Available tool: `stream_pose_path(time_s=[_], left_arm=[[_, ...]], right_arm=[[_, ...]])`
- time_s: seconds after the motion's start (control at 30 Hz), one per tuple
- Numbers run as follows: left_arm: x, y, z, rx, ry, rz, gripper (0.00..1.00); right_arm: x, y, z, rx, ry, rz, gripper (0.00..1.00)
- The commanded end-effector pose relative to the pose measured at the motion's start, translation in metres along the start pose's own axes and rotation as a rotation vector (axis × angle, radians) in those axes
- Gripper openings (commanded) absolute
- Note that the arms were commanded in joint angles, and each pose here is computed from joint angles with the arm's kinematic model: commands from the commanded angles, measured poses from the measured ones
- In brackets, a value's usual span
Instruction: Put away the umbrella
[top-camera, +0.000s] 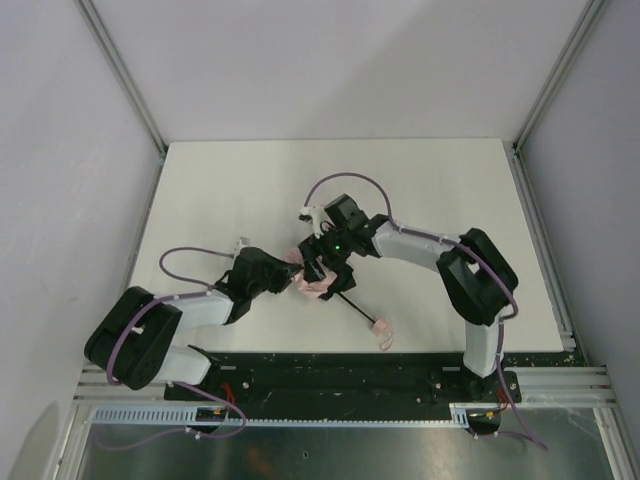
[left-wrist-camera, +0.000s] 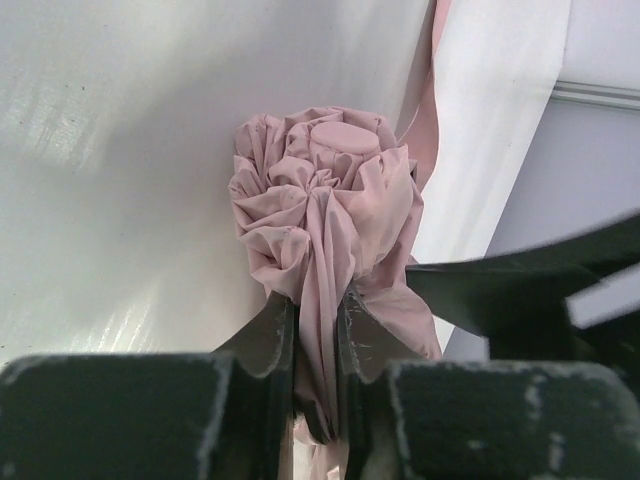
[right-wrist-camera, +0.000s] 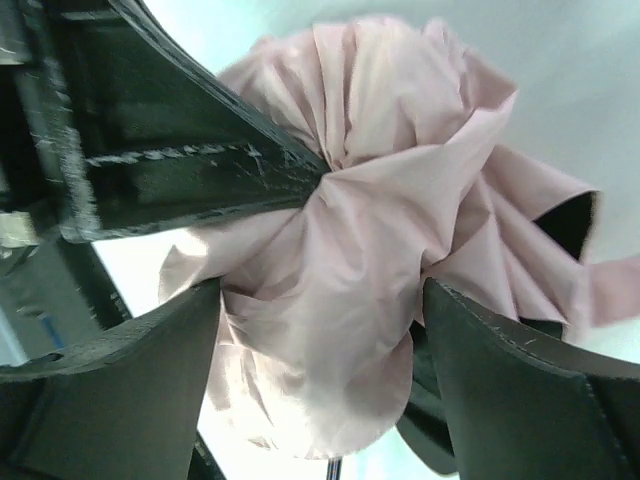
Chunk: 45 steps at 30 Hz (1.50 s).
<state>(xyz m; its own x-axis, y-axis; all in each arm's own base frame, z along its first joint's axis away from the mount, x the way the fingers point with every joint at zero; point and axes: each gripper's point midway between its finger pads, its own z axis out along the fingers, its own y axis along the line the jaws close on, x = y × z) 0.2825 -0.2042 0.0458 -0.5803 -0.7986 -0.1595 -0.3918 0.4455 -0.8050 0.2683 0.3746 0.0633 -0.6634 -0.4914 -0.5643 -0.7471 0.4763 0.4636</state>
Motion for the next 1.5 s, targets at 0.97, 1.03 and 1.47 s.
stream_pose_path(time_s=[0.97,1.03,1.47], left_arm=[[-0.001,0.062,-0.015,-0.175,0.046,0.013,0.22],[-0.006,0.06,-0.018,-0.164,0.045,0.005,0.3],[-0.033,0.016,-0.047,-0.019,0.016,0.053,0.99]], right_arm=[[0.097,-0.052,0.068,0.369,0.239,-0.213,0.02],[0.103,-0.047,0.068,0.272,0.236,-0.164,0.0],[0.096,-0.025,0.058,-0.189,0.161,0.049,0.0]])
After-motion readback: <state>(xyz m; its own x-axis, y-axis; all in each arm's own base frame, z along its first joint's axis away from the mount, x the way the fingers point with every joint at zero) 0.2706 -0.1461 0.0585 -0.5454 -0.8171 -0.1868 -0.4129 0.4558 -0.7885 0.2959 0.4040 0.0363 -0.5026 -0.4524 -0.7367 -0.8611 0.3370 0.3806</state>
